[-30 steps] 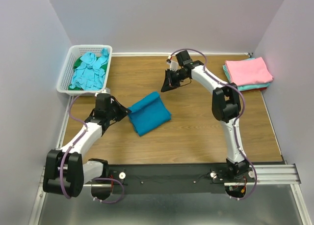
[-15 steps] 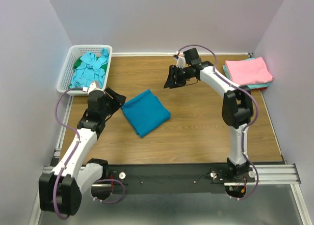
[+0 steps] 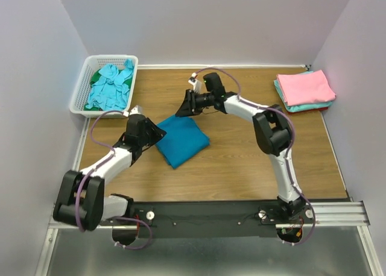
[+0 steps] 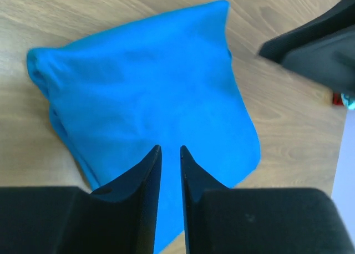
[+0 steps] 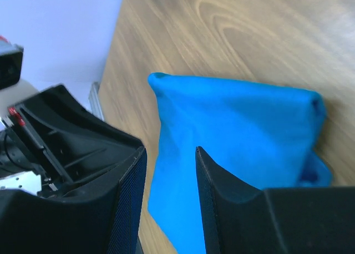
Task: Fold and stack the t-shirts
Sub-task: Fold the tshirt, then neatly place the folded tshirt to the corner
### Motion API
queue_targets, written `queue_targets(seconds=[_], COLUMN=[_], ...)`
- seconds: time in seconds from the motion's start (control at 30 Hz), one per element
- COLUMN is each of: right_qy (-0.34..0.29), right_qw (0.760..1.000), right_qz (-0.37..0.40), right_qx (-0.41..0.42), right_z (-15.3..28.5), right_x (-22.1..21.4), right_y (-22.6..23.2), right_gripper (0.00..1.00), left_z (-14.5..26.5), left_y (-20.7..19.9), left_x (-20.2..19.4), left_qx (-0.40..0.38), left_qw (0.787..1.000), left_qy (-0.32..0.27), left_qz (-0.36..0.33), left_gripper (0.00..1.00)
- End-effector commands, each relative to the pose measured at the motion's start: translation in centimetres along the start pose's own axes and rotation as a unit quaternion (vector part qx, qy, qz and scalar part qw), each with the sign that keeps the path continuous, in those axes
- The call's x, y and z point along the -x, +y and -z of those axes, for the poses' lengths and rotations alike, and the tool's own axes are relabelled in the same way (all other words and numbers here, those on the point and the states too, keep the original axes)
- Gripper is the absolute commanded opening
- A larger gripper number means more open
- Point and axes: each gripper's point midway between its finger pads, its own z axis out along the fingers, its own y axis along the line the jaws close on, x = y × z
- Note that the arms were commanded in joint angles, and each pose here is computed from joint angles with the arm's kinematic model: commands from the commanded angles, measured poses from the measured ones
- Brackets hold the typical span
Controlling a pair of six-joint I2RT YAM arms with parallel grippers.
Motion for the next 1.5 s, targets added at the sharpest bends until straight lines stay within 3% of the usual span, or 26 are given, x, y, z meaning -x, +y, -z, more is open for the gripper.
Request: queue_targets(seconds=[0.0, 0.2, 0.3, 0.4, 0.53, 0.57, 0.6, 0.67, 0.73, 0.83, 1.17, 1.47], right_qy=[-0.026, -0.038, -0.042, -0.05, -0.063, -0.074, -0.065, -0.077, -0.071, -0.052, -0.022, -0.079], right_qw=[0.998, 0.995, 0.994, 0.993, 0.993, 0.993, 0.993, 0.989, 0.984, 0.983, 0.979, 0.984], right_qz=[-0.012, -0.066, -0.086, -0.086, -0.062, -0.043, -0.055, -0.044, -0.075, -0.105, -0.2, -0.125], right_qx=[0.062, 0.063, 0.052, 0.07, 0.073, 0.084, 0.08, 0.119, 0.144, 0.143, 0.038, 0.099], right_z=[-2.8, -6.4, -6.6, -4.7, -2.1, -0.6, -0.2, 2.0, 3.2, 4.2, 3.4, 5.4], right_x=[1.6, 0.9, 0.2, 1.2, 1.6, 2.6, 1.1, 1.3, -1.4, -5.5, -15.0, -8.5], right_y=[0.1, -5.0, -6.9, -5.1, -2.4, 0.1, -0.1, 3.9, 4.8, 4.8, -5.6, 3.4], right_gripper=[0.47, 0.48, 0.48, 0.48, 0.51, 0.52, 0.52, 0.55, 0.56, 0.61, 0.61, 0.61], left_z=[-2.7, -8.0, -9.2, -8.9, -7.1, -6.2, -5.6, -3.9, -2.4, 2.1, 10.6, 11.7], left_y=[-0.9, 3.9, 3.9, 2.7, 1.2, 0.1, -0.5, -1.8, -1.9, -3.8, -4.7, -5.0], left_x=[3.1, 2.9, 2.8, 4.5, 7.6, 8.4, 8.8, 9.2, 8.8, 10.0, 10.5, 10.1], left_qx=[-0.039, 0.011, -0.001, -0.006, 0.0, -0.014, -0.021, -0.038, -0.038, -0.064, -0.089, -0.106], left_qw=[0.998, 0.998, 0.997, 0.999, 1.0, 0.999, 0.999, 0.997, 0.996, 0.989, 0.957, 0.944], left_qy=[-0.033, 0.012, 0.034, 0.019, -0.027, -0.038, -0.043, -0.049, -0.05, -0.101, -0.206, -0.223], left_qz=[0.026, 0.057, 0.075, 0.046, -0.003, -0.015, -0.023, -0.044, -0.058, -0.087, -0.181, -0.221], left_gripper=[0.24, 0.23, 0.22, 0.24, 0.37, 0.41, 0.5, 0.58, 0.62, 0.69, 0.74, 0.74])
